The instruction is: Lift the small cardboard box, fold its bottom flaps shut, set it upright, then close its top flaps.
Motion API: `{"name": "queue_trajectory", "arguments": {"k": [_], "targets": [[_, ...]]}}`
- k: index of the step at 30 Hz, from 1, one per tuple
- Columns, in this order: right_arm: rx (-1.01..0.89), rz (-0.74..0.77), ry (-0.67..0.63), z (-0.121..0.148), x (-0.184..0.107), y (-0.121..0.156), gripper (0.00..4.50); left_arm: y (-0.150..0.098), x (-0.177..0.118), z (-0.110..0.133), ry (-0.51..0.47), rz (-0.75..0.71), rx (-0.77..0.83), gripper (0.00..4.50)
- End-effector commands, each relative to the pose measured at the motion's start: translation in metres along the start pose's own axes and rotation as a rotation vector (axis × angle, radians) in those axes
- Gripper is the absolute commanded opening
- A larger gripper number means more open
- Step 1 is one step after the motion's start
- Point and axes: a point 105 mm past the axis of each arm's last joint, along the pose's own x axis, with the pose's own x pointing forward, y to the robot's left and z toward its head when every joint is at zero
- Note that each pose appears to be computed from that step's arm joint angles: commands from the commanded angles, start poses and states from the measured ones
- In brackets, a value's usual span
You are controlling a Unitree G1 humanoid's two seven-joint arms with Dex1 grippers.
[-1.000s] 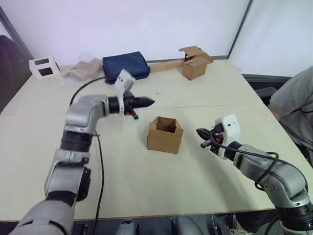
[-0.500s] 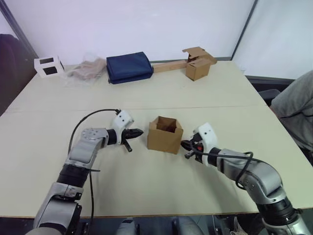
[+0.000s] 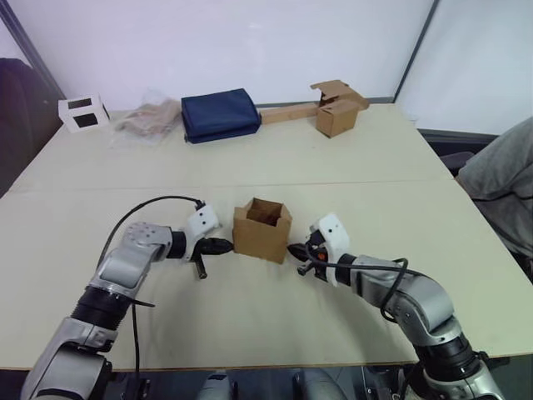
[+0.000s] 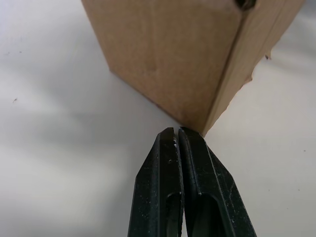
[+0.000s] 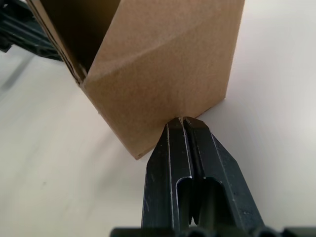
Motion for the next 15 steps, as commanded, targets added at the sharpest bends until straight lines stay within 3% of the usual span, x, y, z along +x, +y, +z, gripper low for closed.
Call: {"name": "queue_trajectory", "arguments": {"k": [1, 11, 15], "targets": [[-0.021, 0.023, -0.024, 0.009, 0.002, 0.005, 0.0, -0.002, -0.003, 0.009, -0.024, -0.018, -0.005, 0.09], [-0.053, -0.009, 0.01, 0.001, 0.0, -0.006, 0.0, -0.019, -0.01, 0.005, 0.014, -0.125, 0.005, 0.09], [-0.077, -0.02, 0.024, -0.001, -0.003, -0.01, 0.0, -0.019, -0.015, -0.005, 0.073, -0.132, 0.019, 0.09]]}}
